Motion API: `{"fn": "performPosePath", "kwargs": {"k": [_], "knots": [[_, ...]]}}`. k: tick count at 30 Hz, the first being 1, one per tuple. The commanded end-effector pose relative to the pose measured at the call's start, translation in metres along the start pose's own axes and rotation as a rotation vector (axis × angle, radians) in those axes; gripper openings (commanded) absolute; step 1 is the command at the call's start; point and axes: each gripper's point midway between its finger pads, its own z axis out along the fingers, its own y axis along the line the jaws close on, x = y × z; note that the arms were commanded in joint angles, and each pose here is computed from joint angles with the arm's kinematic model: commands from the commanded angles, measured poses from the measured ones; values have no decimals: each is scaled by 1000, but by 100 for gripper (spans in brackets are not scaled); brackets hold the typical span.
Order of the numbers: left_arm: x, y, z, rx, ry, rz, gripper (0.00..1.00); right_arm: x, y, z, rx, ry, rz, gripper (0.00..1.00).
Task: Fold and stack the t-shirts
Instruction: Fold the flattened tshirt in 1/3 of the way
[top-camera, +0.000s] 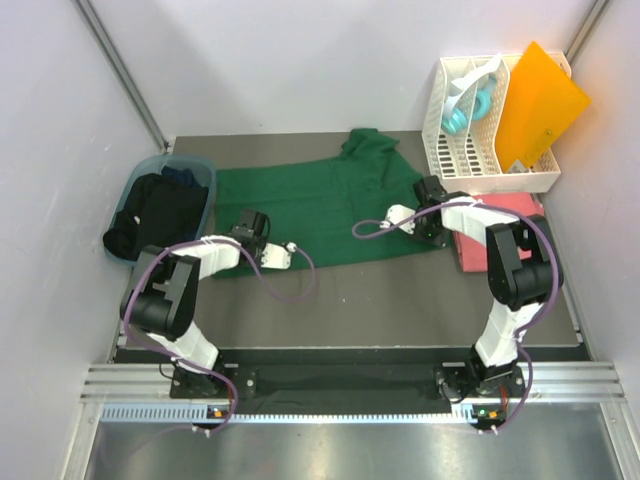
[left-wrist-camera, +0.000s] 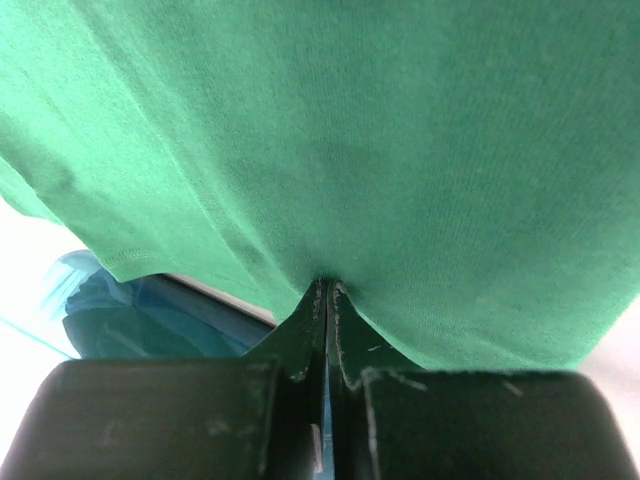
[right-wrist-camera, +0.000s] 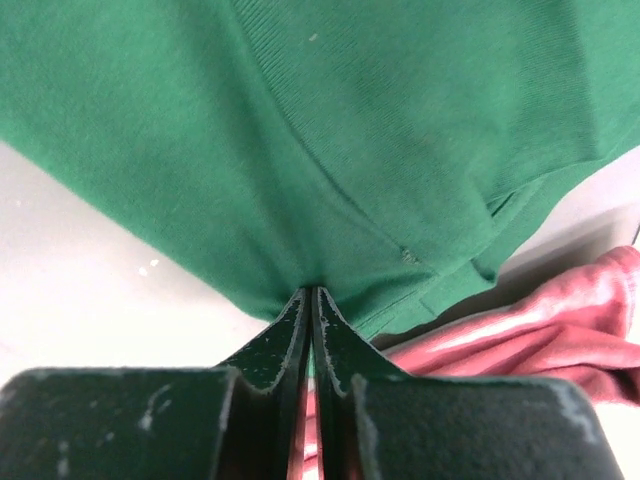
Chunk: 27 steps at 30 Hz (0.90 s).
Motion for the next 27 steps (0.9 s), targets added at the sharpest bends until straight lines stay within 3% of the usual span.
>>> {"fn": "performPosePath", "kwargs": {"k": [1, 5, 6, 8, 10, 17, 23, 25, 26, 27], "knots": [[2, -13, -14, 63, -40, 0, 0, 23, 20, -15, -77, 63, -27, 8], [-2, -9, -32, 63, -87, -3, 0, 7, 16, -38, -73, 4, -54, 38], [-3, -3, -39, 37, -101, -13, 0, 0, 14, -46, -59, -23, -63, 41], [-6, 6, -49, 1, -128, -31, 11, -13, 6, -58, -39, -63, -69, 45], [-6, 20, -61, -62, -146, -56, 23, -25, 1, -67, -25, -94, -71, 48], [4, 66, -87, -289, -143, -194, 20, -74, -20, -81, 99, -193, -93, 50], [15, 93, -78, -447, -79, -251, 20, -114, -93, -89, 337, -274, 126, 52], [12, 112, -72, -421, -100, -377, 20, -126, -110, -81, 359, -292, 234, 52], [6, 101, -52, -318, -88, -394, 20, -138, -131, -94, 406, -330, 274, 52], [2, 104, -48, -292, -97, -460, 20, -144, -134, -79, 386, -323, 319, 52]]}}
